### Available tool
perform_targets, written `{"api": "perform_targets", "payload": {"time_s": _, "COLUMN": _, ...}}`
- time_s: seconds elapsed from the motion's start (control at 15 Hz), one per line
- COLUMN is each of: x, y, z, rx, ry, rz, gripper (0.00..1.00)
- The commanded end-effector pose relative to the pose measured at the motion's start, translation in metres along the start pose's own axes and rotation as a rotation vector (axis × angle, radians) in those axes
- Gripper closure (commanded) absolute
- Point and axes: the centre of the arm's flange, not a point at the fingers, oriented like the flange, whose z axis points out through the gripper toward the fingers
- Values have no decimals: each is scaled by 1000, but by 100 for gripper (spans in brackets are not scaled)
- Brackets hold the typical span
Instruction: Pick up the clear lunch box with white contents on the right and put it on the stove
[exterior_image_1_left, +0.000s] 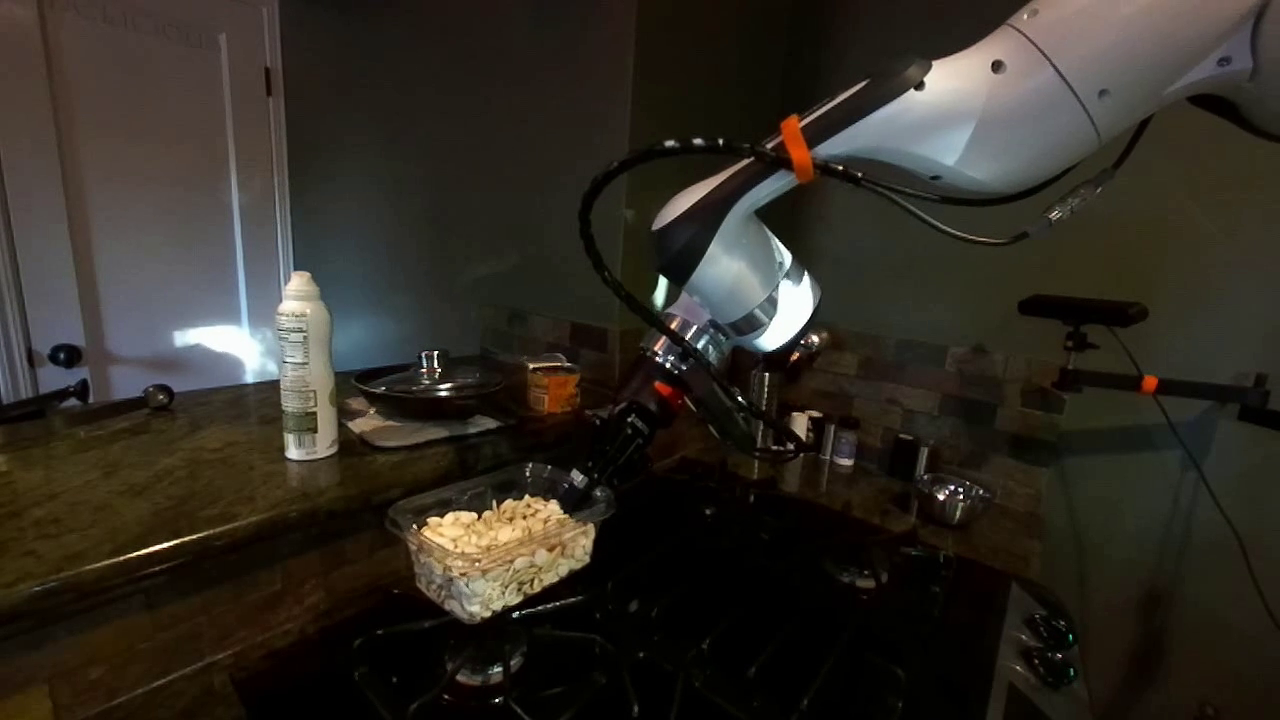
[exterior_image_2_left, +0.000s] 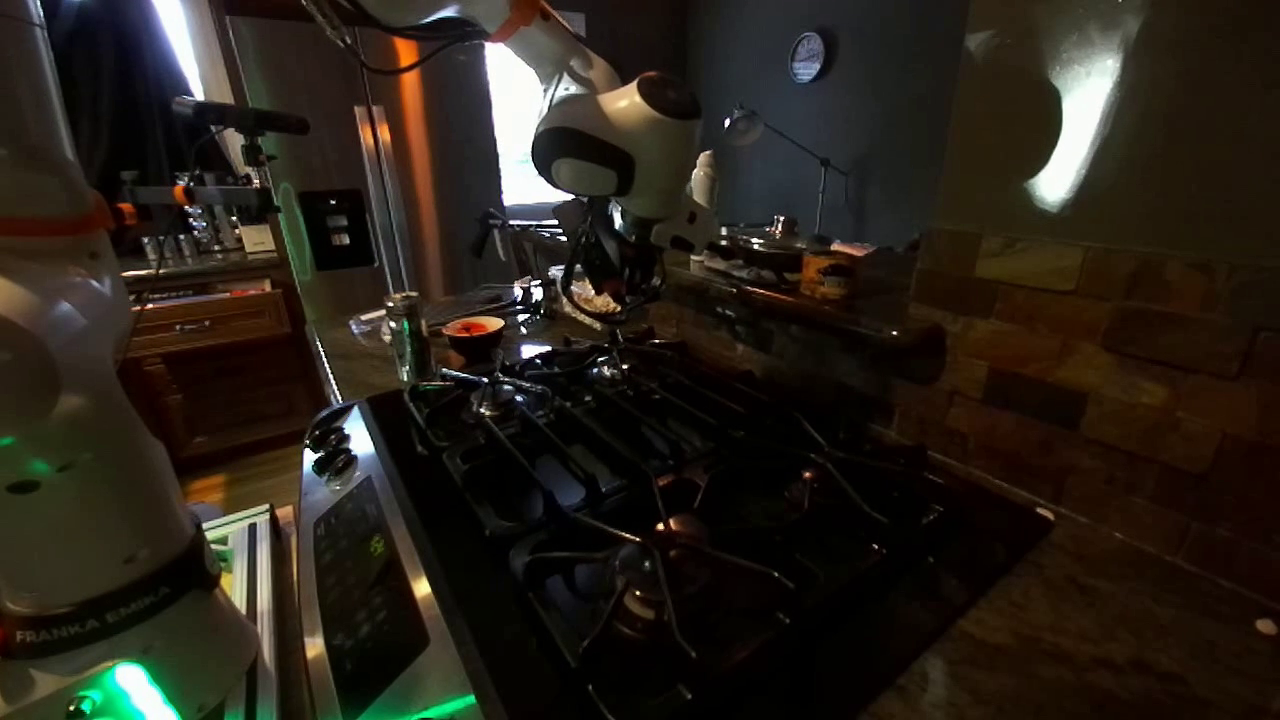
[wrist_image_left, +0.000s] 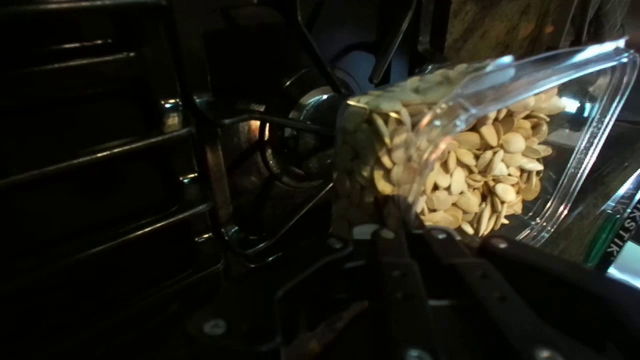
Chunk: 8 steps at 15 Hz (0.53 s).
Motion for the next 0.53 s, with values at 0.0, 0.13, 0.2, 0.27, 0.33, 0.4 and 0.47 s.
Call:
{"api": "perform_targets", "payload": {"time_s": 0.0, "x": 5, "y": 10, "z": 8, "rx": -14, "ry": 0, "rz": 25, "gripper": 99}}
{"api": "perform_targets", "payload": {"time_s": 0.13, "x": 7, "y": 11, "z": 14, "rx": -10, "ry": -3, "rz": 21, "gripper": 99}}
{"api": "perform_targets", "payload": {"time_s": 0.2, "x": 8, "y": 10, "z": 18, "rx": -6, "ry": -14, "rz": 11, "gripper": 99}}
{"api": "perform_targets", "payload": {"time_s": 0.27, "x": 10, "y": 10, "z": 22, "rx": -8, "ry": -26, "rz": -1, "gripper": 99}}
{"api": "perform_targets", "payload": {"time_s": 0.33, "x": 11, "y": 9, "z": 25, "rx": 0, "ry": -31, "rz": -8, "gripper": 99}}
{"api": "perform_targets", "payload": {"time_s": 0.4, "x": 11, "y": 8, "z": 28, "rx": 2, "ry": -24, "rz": -8, "gripper": 99}}
{"api": "perform_targets", "payload": {"time_s": 0.47, "x": 12, "y": 6, "z": 31, "rx": -1, "ry": -22, "rz": -10, "gripper": 99}}
